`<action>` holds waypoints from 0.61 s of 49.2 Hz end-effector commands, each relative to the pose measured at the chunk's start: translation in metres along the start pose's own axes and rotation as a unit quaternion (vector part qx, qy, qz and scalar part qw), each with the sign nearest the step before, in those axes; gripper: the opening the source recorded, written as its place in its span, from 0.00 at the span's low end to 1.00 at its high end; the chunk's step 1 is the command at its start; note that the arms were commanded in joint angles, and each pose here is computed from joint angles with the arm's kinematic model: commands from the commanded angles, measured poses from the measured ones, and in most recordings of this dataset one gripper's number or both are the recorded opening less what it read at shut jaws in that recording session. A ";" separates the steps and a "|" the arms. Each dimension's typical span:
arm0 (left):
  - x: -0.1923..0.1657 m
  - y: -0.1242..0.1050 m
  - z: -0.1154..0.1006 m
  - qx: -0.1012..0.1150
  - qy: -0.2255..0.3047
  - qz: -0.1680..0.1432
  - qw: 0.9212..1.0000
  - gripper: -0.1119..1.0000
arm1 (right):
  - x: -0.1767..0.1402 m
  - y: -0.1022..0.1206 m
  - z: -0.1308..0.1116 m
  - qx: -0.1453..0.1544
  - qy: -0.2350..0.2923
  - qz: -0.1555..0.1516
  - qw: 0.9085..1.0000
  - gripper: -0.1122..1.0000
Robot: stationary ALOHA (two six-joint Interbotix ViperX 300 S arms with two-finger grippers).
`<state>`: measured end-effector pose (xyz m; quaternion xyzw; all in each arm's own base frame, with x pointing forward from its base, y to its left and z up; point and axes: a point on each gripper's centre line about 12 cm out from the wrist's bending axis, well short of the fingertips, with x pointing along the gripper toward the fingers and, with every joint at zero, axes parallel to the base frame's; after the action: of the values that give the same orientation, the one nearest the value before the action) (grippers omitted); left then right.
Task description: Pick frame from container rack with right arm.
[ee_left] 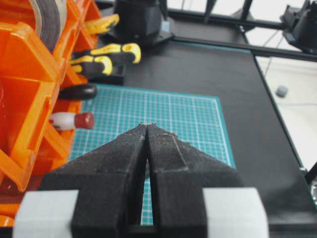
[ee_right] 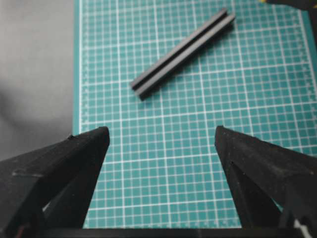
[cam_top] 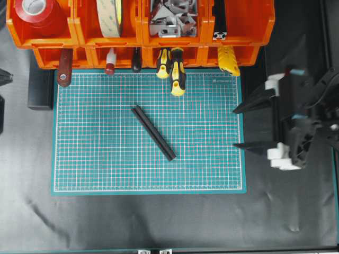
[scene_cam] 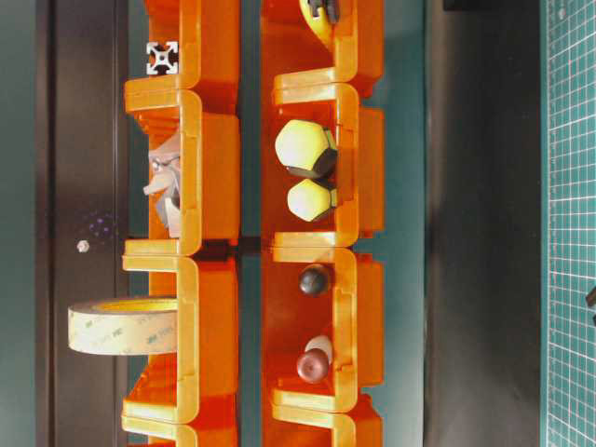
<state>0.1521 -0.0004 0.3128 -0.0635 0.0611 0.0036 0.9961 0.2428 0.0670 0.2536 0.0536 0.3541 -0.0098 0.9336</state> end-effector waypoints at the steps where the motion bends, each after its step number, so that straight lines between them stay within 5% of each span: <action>1: -0.001 -0.001 0.012 0.000 -0.014 -0.001 1.000 0.10 | -0.013 -0.005 0.007 0.012 -0.029 0.007 0.999 0.84; 30: -0.001 -0.001 0.013 0.000 -0.018 -0.001 1.000 0.10 | -0.044 -0.027 -0.006 0.035 -0.077 0.012 0.996 0.84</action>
<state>0.1522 -0.0004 0.3122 -0.0635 0.0619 0.0036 0.9961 0.2037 0.0396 0.2706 0.0880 0.2896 -0.0200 0.9529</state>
